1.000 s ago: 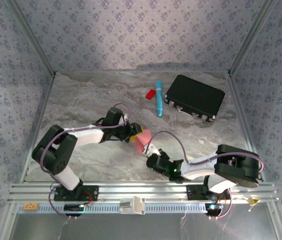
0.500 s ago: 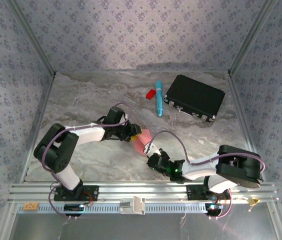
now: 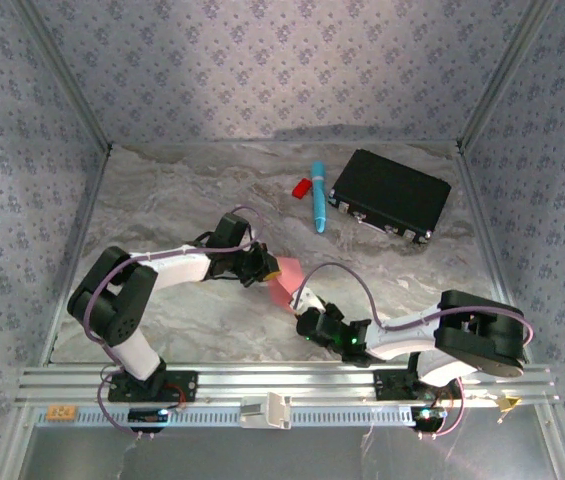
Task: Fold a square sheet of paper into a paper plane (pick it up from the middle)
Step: Fourth fold the wing at the center of the table.
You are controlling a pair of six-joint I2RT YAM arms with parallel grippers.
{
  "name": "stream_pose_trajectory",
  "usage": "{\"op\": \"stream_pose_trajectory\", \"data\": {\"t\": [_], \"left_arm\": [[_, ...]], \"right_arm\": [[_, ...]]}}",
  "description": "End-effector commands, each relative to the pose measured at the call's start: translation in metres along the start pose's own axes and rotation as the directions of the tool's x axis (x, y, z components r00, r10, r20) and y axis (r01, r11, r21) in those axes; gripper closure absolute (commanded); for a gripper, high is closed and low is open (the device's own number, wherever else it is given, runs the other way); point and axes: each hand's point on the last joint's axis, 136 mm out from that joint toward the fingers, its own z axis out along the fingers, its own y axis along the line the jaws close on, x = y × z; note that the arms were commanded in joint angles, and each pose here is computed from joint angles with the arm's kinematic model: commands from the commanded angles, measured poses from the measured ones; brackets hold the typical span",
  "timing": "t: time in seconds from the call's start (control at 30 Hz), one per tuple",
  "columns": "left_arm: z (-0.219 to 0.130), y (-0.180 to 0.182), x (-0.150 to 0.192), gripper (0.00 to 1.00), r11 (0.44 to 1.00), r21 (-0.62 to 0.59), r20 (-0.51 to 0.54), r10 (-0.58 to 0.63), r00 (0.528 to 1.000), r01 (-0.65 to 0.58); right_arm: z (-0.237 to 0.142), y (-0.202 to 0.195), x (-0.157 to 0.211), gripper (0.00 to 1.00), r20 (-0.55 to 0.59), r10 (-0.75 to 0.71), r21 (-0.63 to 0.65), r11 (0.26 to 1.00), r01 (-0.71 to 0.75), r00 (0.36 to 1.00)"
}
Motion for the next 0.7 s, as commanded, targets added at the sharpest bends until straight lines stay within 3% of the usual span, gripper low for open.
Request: {"op": "stream_pose_trajectory", "data": {"t": [0.0,0.67], "left_arm": [[-0.0008,-0.0085,0.0004,1.0,1.0,0.005,-0.009,0.005,1.0,-0.005],[-0.0016,-0.007,0.002,1.0,1.0,-0.002,-0.013,0.001,1.0,-0.001]], "right_arm": [[-0.001,-0.0058,-0.0111,0.7,0.009,-0.009,0.037,0.999,0.009,1.0],[0.0029,-0.002,-0.0158,0.75,0.007,-0.016,0.037,0.999,0.016,1.0]]}}
